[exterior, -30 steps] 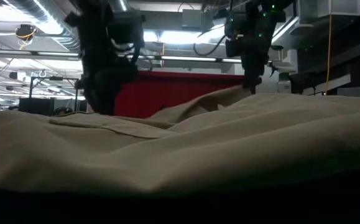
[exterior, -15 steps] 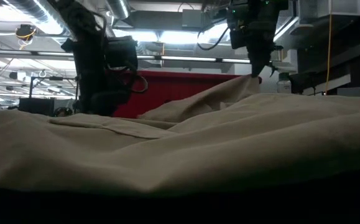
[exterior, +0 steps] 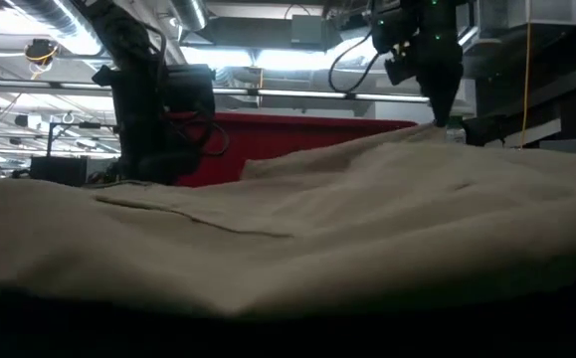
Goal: Fold laundry
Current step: Fold the gray short
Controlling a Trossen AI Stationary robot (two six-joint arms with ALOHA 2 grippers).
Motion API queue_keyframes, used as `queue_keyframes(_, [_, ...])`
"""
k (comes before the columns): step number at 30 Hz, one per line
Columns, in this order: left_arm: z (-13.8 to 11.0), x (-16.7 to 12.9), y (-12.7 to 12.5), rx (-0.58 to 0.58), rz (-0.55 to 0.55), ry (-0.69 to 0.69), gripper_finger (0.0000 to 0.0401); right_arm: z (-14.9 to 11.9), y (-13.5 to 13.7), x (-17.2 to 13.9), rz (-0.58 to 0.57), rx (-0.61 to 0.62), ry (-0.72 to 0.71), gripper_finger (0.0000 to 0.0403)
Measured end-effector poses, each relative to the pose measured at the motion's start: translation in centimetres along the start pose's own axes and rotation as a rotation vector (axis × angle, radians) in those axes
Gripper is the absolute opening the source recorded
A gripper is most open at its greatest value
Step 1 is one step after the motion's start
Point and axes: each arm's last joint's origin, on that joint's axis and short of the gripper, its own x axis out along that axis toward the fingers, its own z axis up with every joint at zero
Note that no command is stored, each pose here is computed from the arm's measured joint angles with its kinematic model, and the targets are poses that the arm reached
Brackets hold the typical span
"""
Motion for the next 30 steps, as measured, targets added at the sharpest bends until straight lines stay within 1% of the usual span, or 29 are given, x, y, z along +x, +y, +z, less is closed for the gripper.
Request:
queue_keyframes(3, [-0.33, -0.01, 0.33, -0.014, 0.061, 0.018, 0.0003, -0.29, -0.24, -0.02, -0.093, 0.049, 0.036, 0.0007])
queue_keyframes(5, [-0.59, -0.03, 0.58, -0.024, 0.102, 0.033, 0.0003, -0.39, -0.31, -0.03, -0.120, 0.073, 0.047, 0.0007])
queue_keyframes(7, [-0.69, -0.04, 0.65, -0.022, 0.117, 0.040, 0.0002, -0.41, -0.30, -0.03, -0.118, 0.080, 0.049, 0.0007])
queue_keyframes(11, [-0.76, -0.03, 0.66, -0.018, 0.123, 0.042, 0.0003, -0.41, -0.16, -0.01, -0.064, 0.082, 0.045, 0.0007])
queue_keyframes(14, [-0.76, -0.02, 0.66, -0.018, 0.124, 0.042, 0.0003, -0.41, -0.12, -0.01, -0.047, 0.082, 0.045, 0.0007])
queue_keyframes(30, [-0.77, -0.02, 0.66, -0.016, 0.124, 0.042, 0.0001, -0.47, -0.07, -0.01, -0.033, 0.082, 0.051, 0.0008])
